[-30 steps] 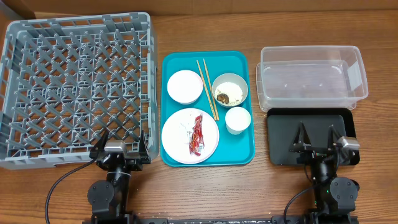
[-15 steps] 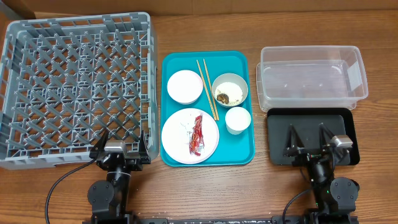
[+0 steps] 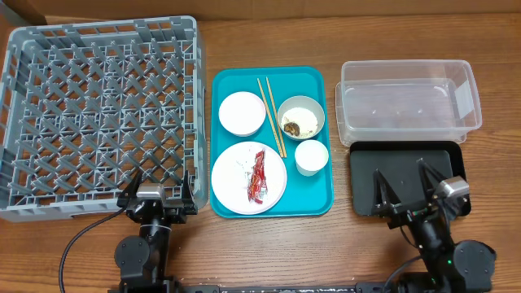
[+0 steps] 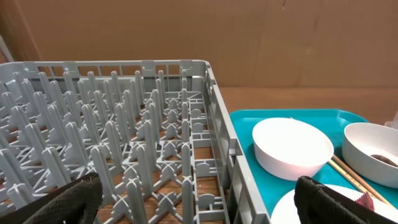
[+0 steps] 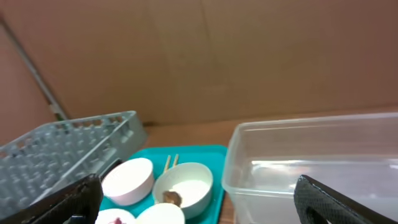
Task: Sort waste into correct bins and load items into the dishwasher
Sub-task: 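Reach the right gripper to the plate and grasp tissue and red wrapper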
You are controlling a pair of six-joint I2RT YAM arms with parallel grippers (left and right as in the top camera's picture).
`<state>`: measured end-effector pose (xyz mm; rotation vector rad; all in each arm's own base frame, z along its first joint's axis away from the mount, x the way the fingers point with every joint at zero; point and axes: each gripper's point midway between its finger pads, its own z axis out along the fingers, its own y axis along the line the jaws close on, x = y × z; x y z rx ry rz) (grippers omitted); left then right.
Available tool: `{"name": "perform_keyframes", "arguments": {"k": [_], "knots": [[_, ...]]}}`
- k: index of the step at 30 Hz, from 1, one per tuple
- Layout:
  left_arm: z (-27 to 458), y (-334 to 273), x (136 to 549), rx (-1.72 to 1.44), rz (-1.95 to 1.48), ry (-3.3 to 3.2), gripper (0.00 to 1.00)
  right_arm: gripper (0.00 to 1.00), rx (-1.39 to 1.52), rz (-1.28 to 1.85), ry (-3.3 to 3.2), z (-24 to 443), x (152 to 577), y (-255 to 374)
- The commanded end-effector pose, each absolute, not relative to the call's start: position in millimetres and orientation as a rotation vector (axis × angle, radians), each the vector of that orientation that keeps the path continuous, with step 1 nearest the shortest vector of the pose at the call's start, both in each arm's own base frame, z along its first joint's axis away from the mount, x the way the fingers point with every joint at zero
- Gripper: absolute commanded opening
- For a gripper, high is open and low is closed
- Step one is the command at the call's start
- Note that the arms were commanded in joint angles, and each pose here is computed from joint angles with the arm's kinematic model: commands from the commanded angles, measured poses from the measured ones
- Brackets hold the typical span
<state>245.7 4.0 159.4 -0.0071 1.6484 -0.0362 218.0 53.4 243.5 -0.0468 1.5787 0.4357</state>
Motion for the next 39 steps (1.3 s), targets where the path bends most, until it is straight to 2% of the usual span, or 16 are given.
{"name": "perform_keyframes", "arguments": {"k": [1, 12, 17, 24, 33, 36, 39], "knots": [[158.5, 1.1, 245.7, 0.008, -0.043, 1.640, 1.00, 1.00, -0.125, 0.477, 1.571, 273.4, 210.7, 65.6], [158.5, 1.1, 245.7, 0.008, -0.043, 1.640, 1.00, 1.00, -0.206, 0.722, 1.907, 308.3, 243.9, 101.3], [158.5, 1.1, 245.7, 0.008, -0.043, 1.640, 1.00, 1.00, -0.272, 0.841, 2.103, 306.4, 266.6, 133.5], [158.5, 1.1, 245.7, 0.008, -0.043, 1.640, 1.00, 1.00, -0.474, 0.837, 2.374, 260.6, 289.5, 212.0], [158.5, 1.1, 245.7, 0.008, -0.043, 1.640, 1.00, 1.00, -0.703, 1.099, 2.440, 195.0, 295.0, 316.1], [158.5, 1.1, 245.7, 0.008, -0.043, 1.640, 1.00, 1.00, -0.677, 1.096, 2.475, 176.7, 302.6, 323.6], [158.5, 1.1, 245.7, 0.008, -0.043, 1.640, 1.00, 0.91, -0.502, 0.993, 2.571, 154.8, 318.3, 316.5]]}}
